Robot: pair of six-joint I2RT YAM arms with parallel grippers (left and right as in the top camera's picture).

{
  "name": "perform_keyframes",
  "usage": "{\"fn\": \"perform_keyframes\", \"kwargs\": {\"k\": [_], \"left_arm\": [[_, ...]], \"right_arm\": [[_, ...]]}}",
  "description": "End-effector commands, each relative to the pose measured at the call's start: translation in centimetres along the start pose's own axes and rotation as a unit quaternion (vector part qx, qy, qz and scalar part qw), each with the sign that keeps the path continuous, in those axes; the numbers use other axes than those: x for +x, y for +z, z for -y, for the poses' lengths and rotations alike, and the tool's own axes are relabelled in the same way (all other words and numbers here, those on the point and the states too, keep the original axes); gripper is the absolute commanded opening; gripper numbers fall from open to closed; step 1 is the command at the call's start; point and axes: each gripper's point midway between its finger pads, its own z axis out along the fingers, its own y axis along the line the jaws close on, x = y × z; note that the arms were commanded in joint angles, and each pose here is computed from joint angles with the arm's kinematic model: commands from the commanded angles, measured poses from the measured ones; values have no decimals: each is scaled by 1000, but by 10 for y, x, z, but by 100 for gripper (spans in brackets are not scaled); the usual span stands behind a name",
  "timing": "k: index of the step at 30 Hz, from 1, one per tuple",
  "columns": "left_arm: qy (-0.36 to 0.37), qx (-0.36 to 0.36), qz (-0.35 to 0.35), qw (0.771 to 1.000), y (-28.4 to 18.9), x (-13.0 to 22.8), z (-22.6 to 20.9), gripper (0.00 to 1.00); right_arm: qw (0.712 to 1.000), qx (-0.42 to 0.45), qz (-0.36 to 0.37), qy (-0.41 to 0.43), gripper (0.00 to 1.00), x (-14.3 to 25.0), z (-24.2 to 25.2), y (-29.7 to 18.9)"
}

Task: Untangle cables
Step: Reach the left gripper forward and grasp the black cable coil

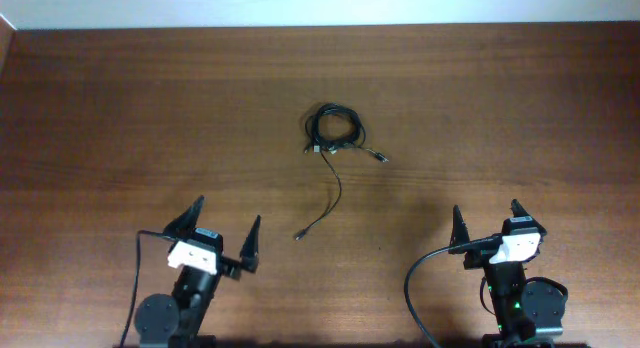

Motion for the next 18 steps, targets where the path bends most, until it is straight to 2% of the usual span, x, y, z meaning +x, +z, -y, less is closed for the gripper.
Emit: {"fn": "perform_keyframes", "kwargs": {"k": [1, 4, 10, 16, 18], "left_arm": [[-21, 29, -21, 999, -12, -30, 13, 99], [-58, 54, -137, 987, -23, -20, 25, 99], [-90, 92, -202, 971, -5, -48, 30, 99], [-137, 97, -308, 936, 16, -38, 25, 99], [-121, 104, -322, 933, 24, -45, 22, 99]], "right_arm": [[1000, 4, -1, -1, 98, 2, 2, 0], [1000, 4, -1, -1, 98, 2, 2, 0], [1000, 4, -1, -1, 99, 2, 2, 0], [1000, 4, -1, -1, 99, 2, 2, 0], [1000, 4, -1, -1, 98, 2, 2, 0]]}}
